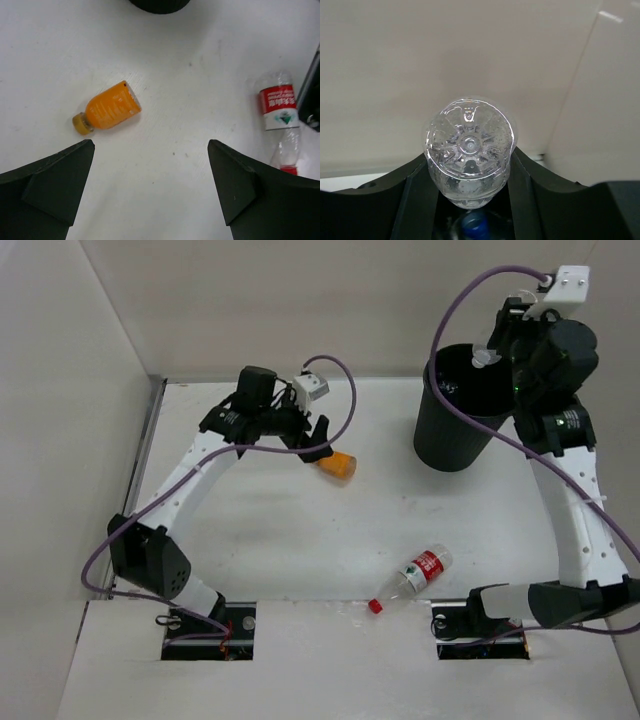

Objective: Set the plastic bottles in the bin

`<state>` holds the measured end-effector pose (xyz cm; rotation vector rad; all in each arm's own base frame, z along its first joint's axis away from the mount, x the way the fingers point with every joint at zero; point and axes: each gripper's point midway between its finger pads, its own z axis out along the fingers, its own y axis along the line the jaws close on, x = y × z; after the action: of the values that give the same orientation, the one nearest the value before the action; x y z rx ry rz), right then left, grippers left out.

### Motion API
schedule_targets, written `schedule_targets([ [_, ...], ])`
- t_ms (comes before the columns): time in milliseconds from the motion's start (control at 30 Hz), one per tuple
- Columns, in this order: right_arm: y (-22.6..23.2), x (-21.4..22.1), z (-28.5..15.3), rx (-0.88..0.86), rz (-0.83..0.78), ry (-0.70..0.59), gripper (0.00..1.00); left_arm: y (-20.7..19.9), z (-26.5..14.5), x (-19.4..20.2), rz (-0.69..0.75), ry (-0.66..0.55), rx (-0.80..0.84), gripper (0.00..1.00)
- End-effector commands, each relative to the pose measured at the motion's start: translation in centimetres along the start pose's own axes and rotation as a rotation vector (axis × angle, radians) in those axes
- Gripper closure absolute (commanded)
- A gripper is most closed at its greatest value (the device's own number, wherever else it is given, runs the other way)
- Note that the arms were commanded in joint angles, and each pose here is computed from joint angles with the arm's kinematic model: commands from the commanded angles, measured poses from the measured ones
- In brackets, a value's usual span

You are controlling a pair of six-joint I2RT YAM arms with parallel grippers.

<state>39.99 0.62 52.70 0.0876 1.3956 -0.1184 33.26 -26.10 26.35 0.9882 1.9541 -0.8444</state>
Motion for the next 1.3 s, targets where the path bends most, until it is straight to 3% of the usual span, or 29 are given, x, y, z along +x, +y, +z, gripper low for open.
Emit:
schedule_targets([
  [0,-3.6,-2.6,0.6,0.235,-0.163,-0.111,1.0,-0.6,-2.7,-0.5,0.247,-0.01,-0.104,0.0],
  [33,-3.5,-2.0,0.9,0.231,-0.163,-0.092,1.0,-0.7,-2.8,-0.1,0.264,-0.002,-0.117,0.0],
  [100,-3.2,-0.8,1.4,0.22,-0.162,-0.051,0.83,-0.7,-3.1,0.5,0.289,0.01,-0.138,0.0],
  [167,-2.9,0.1,1.5,0.201,-0.165,-0.023,0.33,-0.4,-3.5,0.8,0.307,0.018,-0.163,0.0],
  [200,-2.7,0.2,1.4,0.188,-0.161,-0.019,0.0,-0.1,-3.6,1.0,0.314,0.023,-0.174,0.0],
  [333,-2.2,-0.8,0.6,0.136,-0.132,-0.03,0.0,1.3,-3.6,1.4,0.367,0.055,-0.219,0.0],
  [567,-2.2,-4.3,-5.6,-0.021,-0.055,-0.024,0.0,3.3,-1.5,4.8,0.673,0.161,-0.201,0.0],
  [767,-3.1,-2.6,-13.5,-0.142,-0.039,0.101,0.0,1.9,0.7,7.8,0.961,0.147,-0.082,0.0],
  [1000,-3.7,-3.4,-21.8,-0.128,0.009,0.101,0.0,1.3,3.9,10.2,1.178,0.058,0.089,0.0],
  [1267,-1.7,-4.4,-26.6,-0.151,0.116,0.097,0.0,4.5,8.9,11.7,1.269,0.068,0.177,0.0],
])
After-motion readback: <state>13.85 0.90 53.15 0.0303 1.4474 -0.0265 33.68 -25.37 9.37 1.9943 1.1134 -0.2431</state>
